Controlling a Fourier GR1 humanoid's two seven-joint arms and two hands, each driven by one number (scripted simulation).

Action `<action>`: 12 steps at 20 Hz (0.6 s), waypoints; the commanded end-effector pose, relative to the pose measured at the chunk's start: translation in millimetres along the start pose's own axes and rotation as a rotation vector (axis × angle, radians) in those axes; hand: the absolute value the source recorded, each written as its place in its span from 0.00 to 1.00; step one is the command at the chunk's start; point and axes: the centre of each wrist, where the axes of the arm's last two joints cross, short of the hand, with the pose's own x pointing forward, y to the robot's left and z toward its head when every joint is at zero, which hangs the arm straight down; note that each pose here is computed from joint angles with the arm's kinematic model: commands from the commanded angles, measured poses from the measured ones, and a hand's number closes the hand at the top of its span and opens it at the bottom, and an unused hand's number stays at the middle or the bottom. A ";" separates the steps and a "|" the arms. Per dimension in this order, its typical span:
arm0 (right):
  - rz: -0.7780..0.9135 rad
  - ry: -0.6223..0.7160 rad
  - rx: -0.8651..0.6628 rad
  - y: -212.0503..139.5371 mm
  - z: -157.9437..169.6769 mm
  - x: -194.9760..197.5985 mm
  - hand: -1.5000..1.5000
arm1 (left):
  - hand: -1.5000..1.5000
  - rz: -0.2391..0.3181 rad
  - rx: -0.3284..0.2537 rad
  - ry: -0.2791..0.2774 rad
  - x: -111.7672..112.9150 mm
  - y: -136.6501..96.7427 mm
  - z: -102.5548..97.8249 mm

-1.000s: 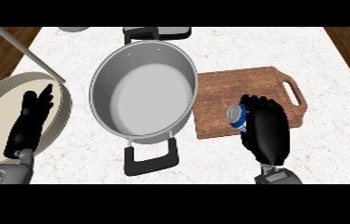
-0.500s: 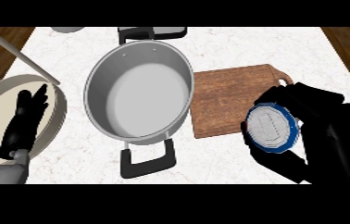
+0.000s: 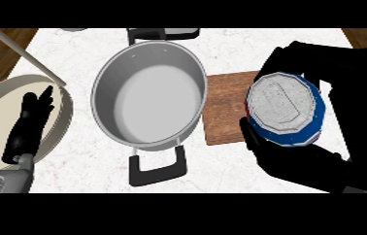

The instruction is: Pick the can from the cutting board and place it in the pot

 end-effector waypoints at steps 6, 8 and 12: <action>-0.021 0.074 0.146 24.1 -64.9 49.6 1.00 | 0.50 0.008 -0.017 -0.011 11.0 17.3 -2.7; -0.010 0.074 0.193 39.5 -75.1 54.3 1.00 | 0.50 0.004 -0.012 -0.010 7.3 4.2 2.9; -0.054 0.087 0.283 82.0 -92.5 39.2 1.00 | 0.50 0.001 -0.015 -0.009 14.1 -1.2 4.6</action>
